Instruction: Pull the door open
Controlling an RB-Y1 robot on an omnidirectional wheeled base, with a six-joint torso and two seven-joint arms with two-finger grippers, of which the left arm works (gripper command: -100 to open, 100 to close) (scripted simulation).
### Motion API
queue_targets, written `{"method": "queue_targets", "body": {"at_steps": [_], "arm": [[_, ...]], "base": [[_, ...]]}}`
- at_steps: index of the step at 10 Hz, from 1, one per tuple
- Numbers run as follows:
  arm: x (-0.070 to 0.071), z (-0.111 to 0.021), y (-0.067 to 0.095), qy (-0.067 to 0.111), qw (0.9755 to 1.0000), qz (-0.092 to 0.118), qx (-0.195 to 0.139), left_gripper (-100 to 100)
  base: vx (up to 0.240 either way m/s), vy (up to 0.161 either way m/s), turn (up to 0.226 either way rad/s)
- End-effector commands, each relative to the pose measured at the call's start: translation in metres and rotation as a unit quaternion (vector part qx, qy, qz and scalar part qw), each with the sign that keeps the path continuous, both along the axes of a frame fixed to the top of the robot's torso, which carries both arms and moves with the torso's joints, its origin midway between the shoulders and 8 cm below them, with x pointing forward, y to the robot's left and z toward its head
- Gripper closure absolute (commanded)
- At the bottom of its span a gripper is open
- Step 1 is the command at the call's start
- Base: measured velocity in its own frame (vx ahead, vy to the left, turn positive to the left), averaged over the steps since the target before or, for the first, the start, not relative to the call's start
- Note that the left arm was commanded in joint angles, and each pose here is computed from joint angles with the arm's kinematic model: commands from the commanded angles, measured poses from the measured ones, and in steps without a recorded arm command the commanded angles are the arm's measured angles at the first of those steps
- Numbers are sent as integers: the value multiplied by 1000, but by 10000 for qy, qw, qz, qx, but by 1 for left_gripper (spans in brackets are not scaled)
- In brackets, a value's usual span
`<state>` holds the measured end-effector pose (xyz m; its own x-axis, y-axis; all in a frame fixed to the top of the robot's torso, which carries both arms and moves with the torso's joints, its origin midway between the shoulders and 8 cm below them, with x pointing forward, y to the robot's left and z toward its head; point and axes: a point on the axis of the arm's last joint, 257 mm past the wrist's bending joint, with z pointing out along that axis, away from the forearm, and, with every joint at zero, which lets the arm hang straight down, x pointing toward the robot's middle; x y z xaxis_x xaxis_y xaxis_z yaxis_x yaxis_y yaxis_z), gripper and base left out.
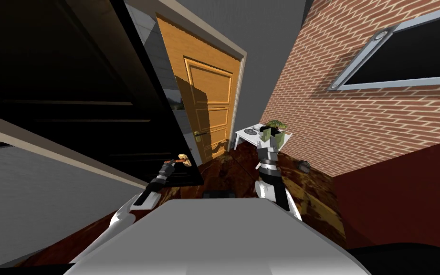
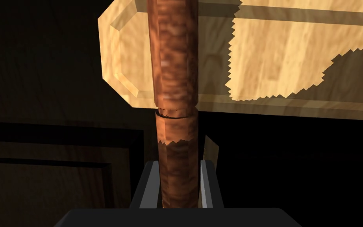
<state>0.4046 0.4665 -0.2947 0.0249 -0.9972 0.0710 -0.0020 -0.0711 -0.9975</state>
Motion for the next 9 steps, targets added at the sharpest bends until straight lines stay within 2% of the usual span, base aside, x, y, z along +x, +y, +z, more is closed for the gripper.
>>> {"method": "queue_targets", "body": {"at_steps": [1, 3, 4, 5, 9], "arm": [[-6, -3, -8, -14, 9999, -132, -39, 100], [-16, -3, -11, -18, 9997, -253, -57, 100], [-14, -2, -2, 15, 9999, -149, -14, 100], [-24, -4, -3, 18, 9997, -252, -22, 100], [-38, -3, -5, -3, 9991, -422, -34, 100]], "base": [[-177, 44, -90], [-164, 67, -105], [-88, 47, -28], [-176, 58, -225], [-192, 63, -129]]}}
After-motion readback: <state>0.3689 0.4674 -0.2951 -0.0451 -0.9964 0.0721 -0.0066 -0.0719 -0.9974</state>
